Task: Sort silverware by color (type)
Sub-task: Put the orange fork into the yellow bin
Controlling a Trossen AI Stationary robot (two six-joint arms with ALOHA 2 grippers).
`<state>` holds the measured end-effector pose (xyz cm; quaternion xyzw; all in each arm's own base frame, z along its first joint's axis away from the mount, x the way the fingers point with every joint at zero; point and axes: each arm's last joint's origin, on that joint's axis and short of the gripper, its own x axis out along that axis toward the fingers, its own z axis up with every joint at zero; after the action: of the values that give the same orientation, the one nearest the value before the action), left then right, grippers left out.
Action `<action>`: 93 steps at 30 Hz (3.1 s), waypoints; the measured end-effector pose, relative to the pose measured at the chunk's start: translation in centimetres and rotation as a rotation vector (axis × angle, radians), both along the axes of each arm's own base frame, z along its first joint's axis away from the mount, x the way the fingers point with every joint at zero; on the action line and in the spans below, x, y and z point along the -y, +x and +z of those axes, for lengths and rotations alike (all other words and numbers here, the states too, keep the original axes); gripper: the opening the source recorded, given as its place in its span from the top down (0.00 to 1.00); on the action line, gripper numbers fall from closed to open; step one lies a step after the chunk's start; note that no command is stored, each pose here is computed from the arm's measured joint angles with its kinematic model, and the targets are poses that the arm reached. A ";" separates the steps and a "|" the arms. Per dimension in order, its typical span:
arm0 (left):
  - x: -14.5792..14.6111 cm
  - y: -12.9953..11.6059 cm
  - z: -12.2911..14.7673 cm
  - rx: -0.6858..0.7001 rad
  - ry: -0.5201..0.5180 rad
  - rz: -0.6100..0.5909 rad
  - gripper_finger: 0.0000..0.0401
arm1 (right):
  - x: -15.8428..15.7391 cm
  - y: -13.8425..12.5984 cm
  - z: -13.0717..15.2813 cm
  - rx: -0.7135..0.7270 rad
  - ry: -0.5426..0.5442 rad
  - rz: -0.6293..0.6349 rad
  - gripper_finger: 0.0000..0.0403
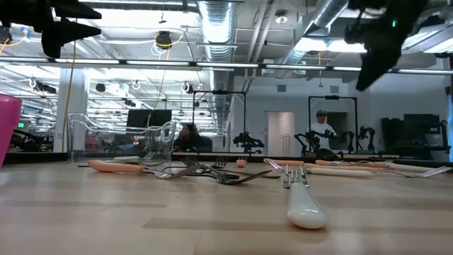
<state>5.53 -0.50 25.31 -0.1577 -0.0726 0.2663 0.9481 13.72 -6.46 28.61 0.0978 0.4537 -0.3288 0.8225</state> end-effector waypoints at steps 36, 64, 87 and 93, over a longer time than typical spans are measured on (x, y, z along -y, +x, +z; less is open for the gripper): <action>0.0 0.0 -0.2 -0.018 0.011 -0.003 0.56 | 4.1 7.7 -12.5 -0.484 0.121 0.307 0.37; 0.0 0.0 -0.2 -0.022 0.013 -0.001 0.56 | 6.2 7.1 -14.3 -0.466 0.161 0.195 0.71; 0.0 0.0 -0.2 -0.021 0.012 -0.001 0.56 | 5.2 7.2 -12.3 -0.388 0.113 0.199 0.95; 0.0 0.0 -0.2 -0.021 0.012 -0.001 0.56 | 4.8 6.9 -9.7 -0.222 0.068 0.189 0.93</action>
<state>5.55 -0.52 25.09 -0.1493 -0.0643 0.2672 0.9498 20.61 -11.30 18.91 0.0454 0.5600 -0.2433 0.7907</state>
